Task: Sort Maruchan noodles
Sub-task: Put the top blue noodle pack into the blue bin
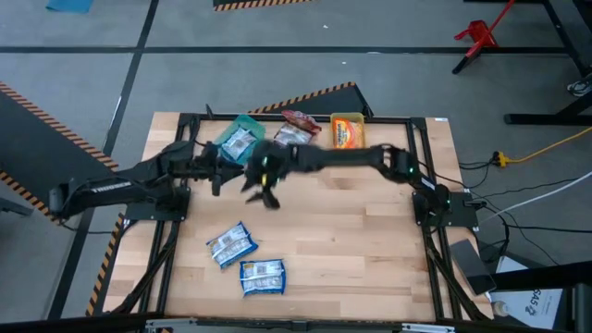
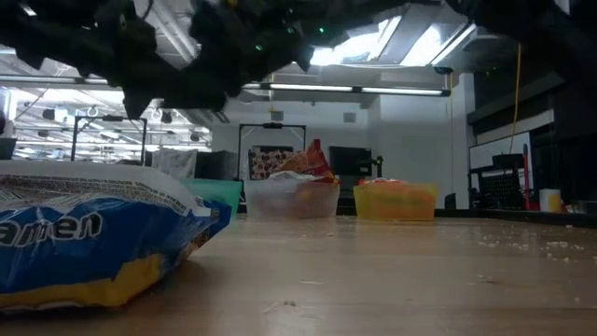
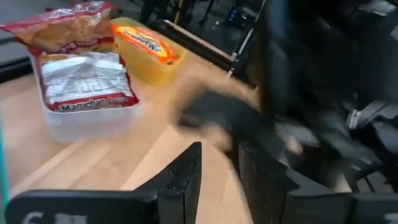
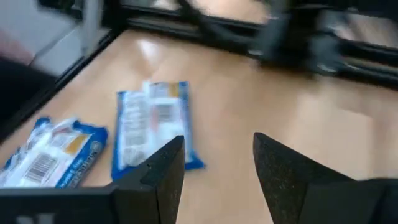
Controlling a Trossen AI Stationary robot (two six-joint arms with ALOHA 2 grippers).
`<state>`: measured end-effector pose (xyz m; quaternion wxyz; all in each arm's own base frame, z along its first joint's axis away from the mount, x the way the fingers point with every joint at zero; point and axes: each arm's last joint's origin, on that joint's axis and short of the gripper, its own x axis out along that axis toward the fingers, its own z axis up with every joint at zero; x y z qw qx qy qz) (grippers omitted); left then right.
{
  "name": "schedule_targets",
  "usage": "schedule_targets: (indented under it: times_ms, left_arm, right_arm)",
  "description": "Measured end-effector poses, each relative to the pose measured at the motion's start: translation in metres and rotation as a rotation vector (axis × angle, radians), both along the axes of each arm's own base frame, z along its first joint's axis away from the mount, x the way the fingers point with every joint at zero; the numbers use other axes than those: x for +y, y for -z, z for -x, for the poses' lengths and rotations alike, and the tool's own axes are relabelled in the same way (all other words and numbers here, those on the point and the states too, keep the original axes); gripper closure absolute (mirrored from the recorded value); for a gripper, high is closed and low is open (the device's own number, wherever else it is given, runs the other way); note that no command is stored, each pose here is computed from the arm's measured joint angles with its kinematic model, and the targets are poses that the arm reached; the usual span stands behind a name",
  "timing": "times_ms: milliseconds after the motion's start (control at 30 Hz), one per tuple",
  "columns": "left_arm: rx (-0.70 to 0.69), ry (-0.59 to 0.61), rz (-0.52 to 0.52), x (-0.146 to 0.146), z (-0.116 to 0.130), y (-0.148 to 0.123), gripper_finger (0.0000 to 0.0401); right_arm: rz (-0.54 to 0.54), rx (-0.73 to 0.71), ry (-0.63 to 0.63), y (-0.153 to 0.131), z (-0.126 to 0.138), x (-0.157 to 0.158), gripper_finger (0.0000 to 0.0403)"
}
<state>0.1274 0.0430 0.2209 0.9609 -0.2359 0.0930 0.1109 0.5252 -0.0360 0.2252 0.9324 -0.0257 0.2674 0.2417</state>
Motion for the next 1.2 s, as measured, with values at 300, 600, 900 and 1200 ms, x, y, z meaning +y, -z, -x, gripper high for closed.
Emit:
schedule_targets:
  times_ms: [300, 600, 900, 1200]
  left_arm:
    - [-0.011, 0.032, -0.008, -0.012, 0.003, -0.001, 0.0300]
    - [0.075, 0.059, 0.024, -0.018, 0.005, 0.007, 0.0300]
    - [0.113, 0.054, 0.024, -0.018, 0.006, 0.011, 0.0300]
    - [0.126, -0.073, 0.064, -0.015, 0.009, 0.011, 0.0300]
  right_arm:
    - [0.221, -0.175, 0.039, 0.020, -0.019, 0.069, 0.0223]
    - [0.190, -0.197, 0.019, 0.042, -0.025, 0.085, 0.0152]
    - [0.157, -0.187, 0.054, 0.053, -0.028, 0.094, 0.0130]
    - [0.237, -0.104, 0.122, 0.051, -0.025, 0.074, 0.0129]
